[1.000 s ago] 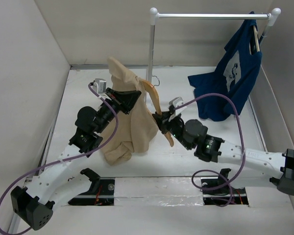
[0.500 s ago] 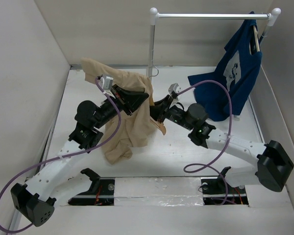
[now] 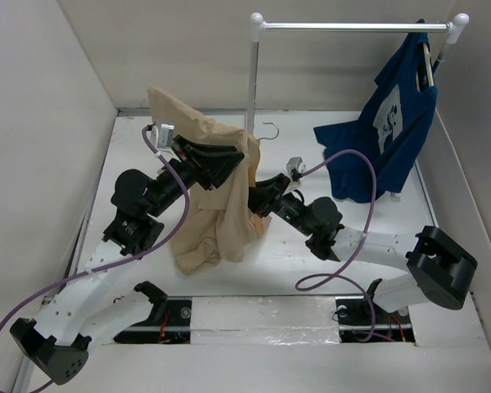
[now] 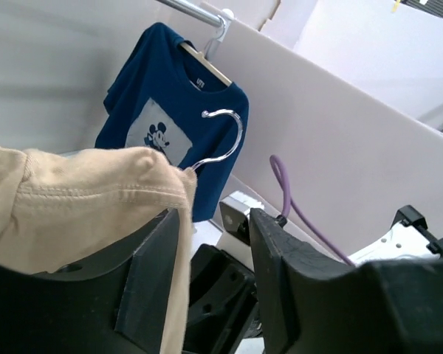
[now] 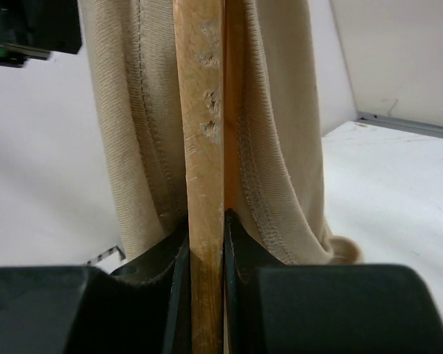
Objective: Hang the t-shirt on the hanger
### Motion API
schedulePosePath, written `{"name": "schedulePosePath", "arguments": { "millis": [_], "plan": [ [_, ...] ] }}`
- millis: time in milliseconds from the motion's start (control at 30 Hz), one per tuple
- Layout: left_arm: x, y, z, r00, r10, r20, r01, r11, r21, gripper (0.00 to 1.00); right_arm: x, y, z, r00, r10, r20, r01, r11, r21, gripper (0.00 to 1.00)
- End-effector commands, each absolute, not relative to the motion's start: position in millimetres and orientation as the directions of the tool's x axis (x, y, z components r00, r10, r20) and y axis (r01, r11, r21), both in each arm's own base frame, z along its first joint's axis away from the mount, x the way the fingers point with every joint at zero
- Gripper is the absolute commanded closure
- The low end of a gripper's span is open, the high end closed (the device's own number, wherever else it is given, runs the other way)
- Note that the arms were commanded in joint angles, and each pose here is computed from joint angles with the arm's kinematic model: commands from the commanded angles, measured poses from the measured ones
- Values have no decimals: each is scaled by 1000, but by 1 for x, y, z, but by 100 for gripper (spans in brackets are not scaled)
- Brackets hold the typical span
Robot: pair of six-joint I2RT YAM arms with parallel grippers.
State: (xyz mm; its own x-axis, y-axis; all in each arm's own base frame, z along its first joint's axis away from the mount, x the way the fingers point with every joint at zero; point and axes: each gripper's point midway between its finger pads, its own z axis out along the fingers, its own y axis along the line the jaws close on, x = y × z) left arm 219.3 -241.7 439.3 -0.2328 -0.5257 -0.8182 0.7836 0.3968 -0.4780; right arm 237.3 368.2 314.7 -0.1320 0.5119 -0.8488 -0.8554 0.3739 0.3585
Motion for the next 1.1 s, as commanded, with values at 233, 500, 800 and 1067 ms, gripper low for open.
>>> {"name": "schedulePosePath", "arguments": {
  "millis": [233, 500, 800, 1067],
  "plan": [
    [230, -191, 488, -64, -682, -729, 669, 513, -538, 52, 236, 338, 376, -8, 703, -712, -869, 347, 352, 100],
    [278, -169, 478, 19, -694, -720, 464, 644, -608, 47, 234, 338, 362, -20, 662, -749, -865, 365, 345, 100],
    [304, -187, 458, -54, -627, -777, 402, 699, -592, 52, 238, 337, 359, -17, 644, -765, -857, 385, 343, 100],
    [307, -165, 441, 0, -627, -779, 310, 741, -596, 52, 242, 346, 353, -18, 619, -785, -853, 400, 335, 100]
  ]
}}
